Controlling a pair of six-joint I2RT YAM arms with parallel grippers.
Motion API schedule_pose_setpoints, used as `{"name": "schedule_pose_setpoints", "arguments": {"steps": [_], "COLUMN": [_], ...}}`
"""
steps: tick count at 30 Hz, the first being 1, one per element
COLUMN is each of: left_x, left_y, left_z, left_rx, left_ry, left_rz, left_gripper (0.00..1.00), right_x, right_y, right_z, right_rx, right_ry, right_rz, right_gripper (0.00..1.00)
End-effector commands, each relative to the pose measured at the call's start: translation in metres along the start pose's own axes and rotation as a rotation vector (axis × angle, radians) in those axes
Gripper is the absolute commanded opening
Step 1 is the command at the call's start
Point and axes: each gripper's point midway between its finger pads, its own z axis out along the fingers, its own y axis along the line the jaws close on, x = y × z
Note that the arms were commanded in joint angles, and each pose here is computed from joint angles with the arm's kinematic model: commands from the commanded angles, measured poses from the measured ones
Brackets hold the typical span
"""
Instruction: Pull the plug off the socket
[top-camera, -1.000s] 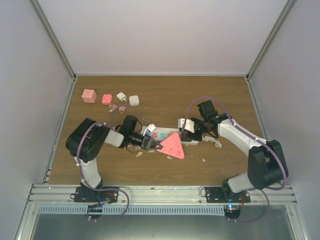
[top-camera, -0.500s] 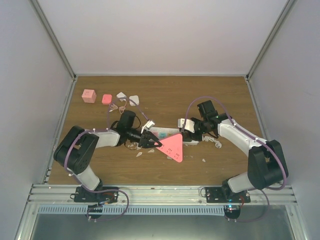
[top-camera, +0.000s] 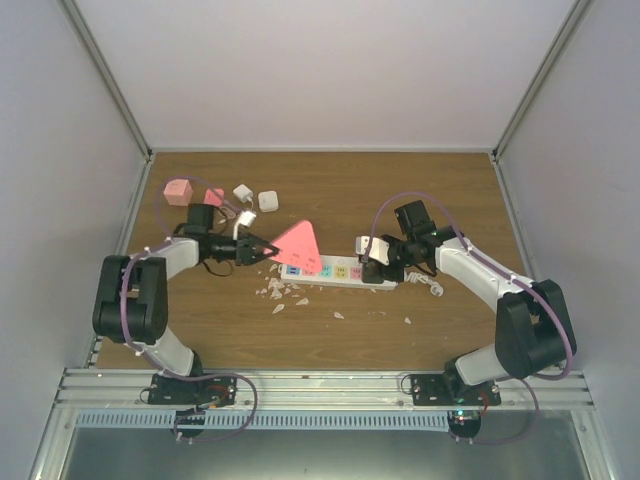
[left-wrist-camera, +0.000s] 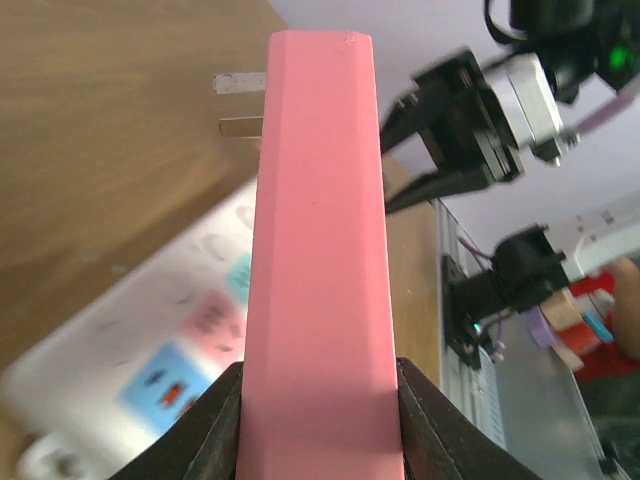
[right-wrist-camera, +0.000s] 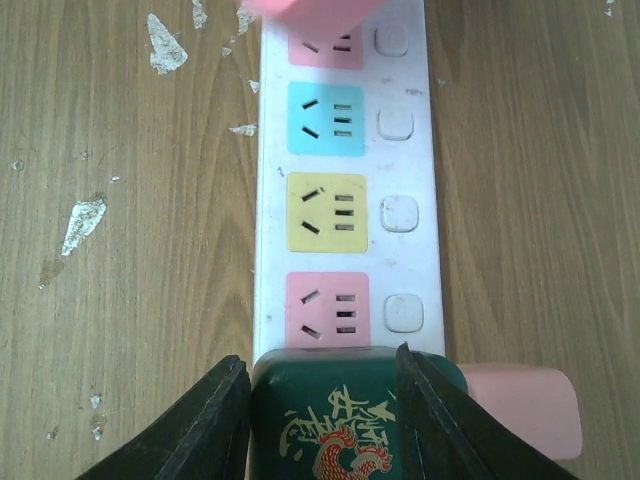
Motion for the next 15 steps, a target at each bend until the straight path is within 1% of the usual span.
{"name": "schedule_pose_setpoints", "arguments": {"steps": [1,7,10,15], "left_x": [-0.021,-0.023,-0.014,0.001], "left_y": [0.020,0.068,0.091,0.113], "left_z": [-0.054,-0.131,-0.165,-0.212], "left_rx": [-0.073,-0.228,-0.308,-0.391], "left_ry": [-0.096,-0.227,-0.264,-0.331], "left_rz": [0.034,-0.045,-0.080,-0.131], "left_gripper": [0.00,0.00,0.00,0.00], "right_x": [0.025,0.017,0.014,0.010], "right_y": [0.010,0.009,0.006,0.005], "right_z": [0.008,0.006,0.005,0.004], "right_rx": [-0.035,-0.040,-0.038,-0.041], "right_ry": [0.103,0.069,0.059,0.048], "right_rz": [0.061,0.057,0.053,0.049], "right_gripper": [0.42,0.46,0.47,0.48]}}
